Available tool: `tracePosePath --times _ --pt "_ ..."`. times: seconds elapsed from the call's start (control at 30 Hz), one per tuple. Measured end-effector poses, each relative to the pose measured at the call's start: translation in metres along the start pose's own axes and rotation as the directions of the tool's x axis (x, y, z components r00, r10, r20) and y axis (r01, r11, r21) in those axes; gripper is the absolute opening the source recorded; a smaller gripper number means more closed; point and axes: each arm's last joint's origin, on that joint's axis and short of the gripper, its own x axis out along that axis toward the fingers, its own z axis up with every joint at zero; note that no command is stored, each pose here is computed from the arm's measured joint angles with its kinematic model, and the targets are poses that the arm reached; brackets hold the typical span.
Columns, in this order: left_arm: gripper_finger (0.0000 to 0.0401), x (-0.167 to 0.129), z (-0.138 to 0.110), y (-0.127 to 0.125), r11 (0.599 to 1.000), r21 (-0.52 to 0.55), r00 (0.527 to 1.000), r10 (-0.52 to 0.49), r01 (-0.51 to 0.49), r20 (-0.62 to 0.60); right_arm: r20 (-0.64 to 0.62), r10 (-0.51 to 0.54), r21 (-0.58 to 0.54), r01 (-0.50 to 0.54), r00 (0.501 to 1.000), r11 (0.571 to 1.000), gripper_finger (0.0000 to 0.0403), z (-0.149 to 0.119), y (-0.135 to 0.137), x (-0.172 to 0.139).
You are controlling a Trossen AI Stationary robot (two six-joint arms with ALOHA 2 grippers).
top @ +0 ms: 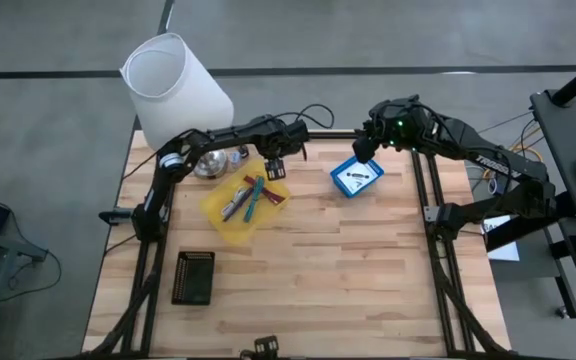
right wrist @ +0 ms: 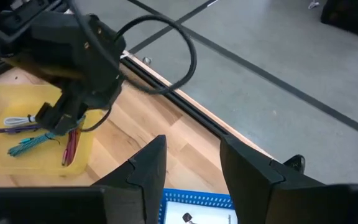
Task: Pick and place items into bin
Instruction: Put the white charger adapter into the black bin
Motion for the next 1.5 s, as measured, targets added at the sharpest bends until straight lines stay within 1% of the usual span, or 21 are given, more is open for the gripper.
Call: tracePosePath --times 0.07,0.17,0.33,0.43,0.57,0.67,0.93,1.1,1.17,1.27,1.37,1.5 --pt "0.0207 -0.002 0.000 -0.004 1.000 0.004 1.000 0.001 -0.001 -0.005 -0.001 -0.001 -0.008 0.000 1.000 1.000 0.0138 0.000 0.000 0.000" --pt "0.0207 -0.003 -0.002 -0.008 0.999 -0.021 0.999 0.033 -0.034 -0.043 -0.001 0.000 -0.011 0.000 1.000 1.000 0.0139 0.000 0.000 0.000" --pt "0.0207 -0.005 -0.012 -0.011 0.998 -0.050 0.990 0.025 -0.033 -0.140 -0.004 -0.001 -0.013 0.001 1.000 1.000 0.0135 -0.001 0.000 0.001" --pt "0.0207 -0.006 -0.018 -0.012 0.999 -0.032 0.979 0.016 -0.022 -0.202 -0.005 -0.002 -0.013 0.002 1.000 1.000 0.0132 -0.001 0.000 0.001" --pt "0.0207 -0.007 -0.021 -0.013 0.999 -0.023 0.973 0.021 -0.027 -0.229 -0.007 -0.002 -0.013 0.002 1.000 1.000 0.0132 -0.002 0.000 0.002" --pt "0.0207 -0.009 -0.022 -0.011 0.996 -0.057 0.969 0.052 -0.068 -0.241 -0.009 -0.003 -0.012 0.003 1.000 1.000 0.0135 -0.002 0.000 0.002" --pt "0.0207 -0.011 -0.032 -0.016 0.973 -0.198 0.942 0.044 -0.115 -0.332 -0.009 -0.003 -0.010 0.003 1.000 1.000 0.0127 -0.002 0.000 0.002" --pt "0.0207 -0.013 -0.031 -0.025 0.962 -0.231 0.942 0.065 -0.147 -0.329 -0.009 -0.003 -0.011 0.003 1.000 1.000 0.0130 -0.002 0.000 0.002" --pt "0.0207 -0.013 -0.030 -0.027 0.945 -0.244 0.935 0.128 -0.216 -0.330 -0.009 -0.003 -0.011 0.003 1.000 1.000 0.0130 -0.002 0.000 0.002" --pt "0.0207 -0.013 -0.034 -0.029 0.888 -0.303 0.910 0.238 -0.345 -0.339 -0.009 -0.003 -0.013 0.002 1.000 1.000 0.0126 -0.002 0.000 0.002" --pt "0.0207 -0.014 -0.039 -0.030 0.840 -0.387 0.905 0.251 -0.380 -0.344 -0.010 -0.003 -0.012 0.003 1.000 1.000 0.0123 -0.003 0.000 0.002" --pt "0.0207 -0.014 -0.043 -0.031 0.810 -0.437 0.903 0.245 -0.390 -0.352 -0.012 -0.004 -0.013 0.003 1.000 1.000 0.0125 -0.003 0.000 0.002"
